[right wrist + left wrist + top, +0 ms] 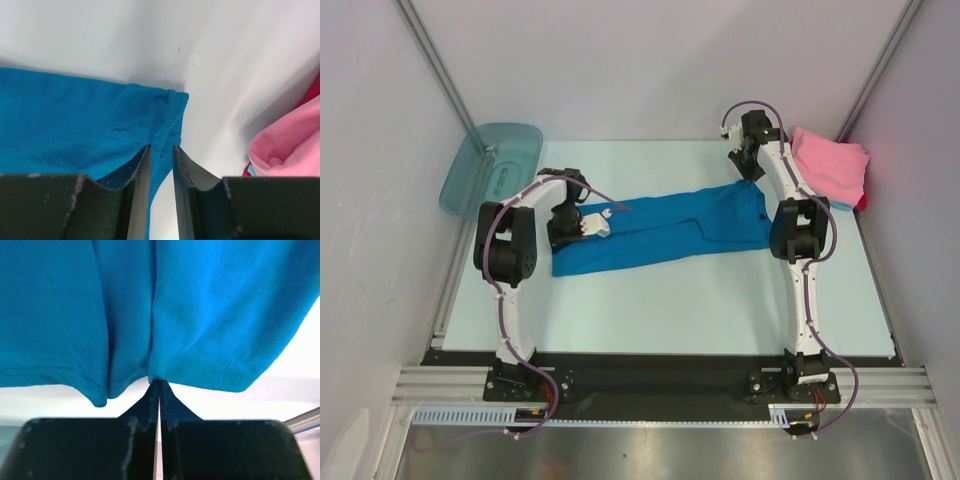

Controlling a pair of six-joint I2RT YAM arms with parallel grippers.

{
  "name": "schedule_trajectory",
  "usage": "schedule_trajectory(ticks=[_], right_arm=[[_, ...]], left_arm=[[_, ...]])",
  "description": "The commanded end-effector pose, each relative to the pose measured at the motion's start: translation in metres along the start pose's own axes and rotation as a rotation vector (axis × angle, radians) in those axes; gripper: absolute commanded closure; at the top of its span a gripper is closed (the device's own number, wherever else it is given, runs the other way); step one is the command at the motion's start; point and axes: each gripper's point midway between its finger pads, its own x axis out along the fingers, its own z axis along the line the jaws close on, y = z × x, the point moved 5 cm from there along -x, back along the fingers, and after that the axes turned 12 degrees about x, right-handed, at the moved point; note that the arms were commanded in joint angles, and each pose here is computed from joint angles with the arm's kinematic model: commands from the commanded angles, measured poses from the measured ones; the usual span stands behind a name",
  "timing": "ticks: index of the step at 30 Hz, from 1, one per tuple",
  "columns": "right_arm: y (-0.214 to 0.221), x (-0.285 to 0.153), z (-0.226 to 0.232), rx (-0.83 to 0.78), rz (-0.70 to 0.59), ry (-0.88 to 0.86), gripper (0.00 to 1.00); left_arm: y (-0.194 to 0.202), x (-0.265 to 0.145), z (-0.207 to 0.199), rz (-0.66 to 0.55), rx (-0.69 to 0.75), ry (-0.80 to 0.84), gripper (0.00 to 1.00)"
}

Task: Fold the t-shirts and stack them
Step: Fold the tshirt

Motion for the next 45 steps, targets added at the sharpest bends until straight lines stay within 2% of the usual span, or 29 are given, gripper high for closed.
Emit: schedule_trajectory(ticks=[1, 10, 15, 28, 41, 43, 44, 45], right_arm=[[-0.022, -0.031, -0.008, 0.000, -0.088, 0.036, 0.71], [-0.021, -0.031, -0.009, 0.002, -0.086, 0.037, 0.71], [-0.021, -0.031, -0.008, 0.002, -0.085, 0.035, 0.71], [-0.021, -0.033, -0.010, 0.002, -0.086, 0.041, 0.71], [-0.020, -0.034, -0.008, -0.007, -0.082, 0.029, 0.71], [-0.016, -0.032, -0.007, -0.013, -0.067, 0.024, 0.71], [-0.017, -0.033, -0.006, -0.013, -0.069, 0.021, 0.70], [-0.016, -0.033, -0.006, -0.015, -0.065, 0.021, 0.70]], left_arm=[[-0.006, -0.006, 0.006, -0.029, 0.003, -0.024, 1.00], [-0.007, -0.047, 0.021, -0.057, -0.008, -0.156, 1.00], [-0.004, -0.058, 0.025, -0.029, -0.002, -0.186, 1.00], [0.008, -0.057, 0.023, 0.075, 0.025, -0.155, 1.00], [0.010, -0.040, 0.026, 0.119, -0.001, -0.131, 0.99], [0.011, -0.034, 0.029, 0.137, -0.011, -0.139, 0.69], [0.013, -0.029, 0.027, 0.154, -0.012, -0.130, 0.59], [0.014, -0.026, 0.030, 0.166, -0.015, -0.150, 0.57]])
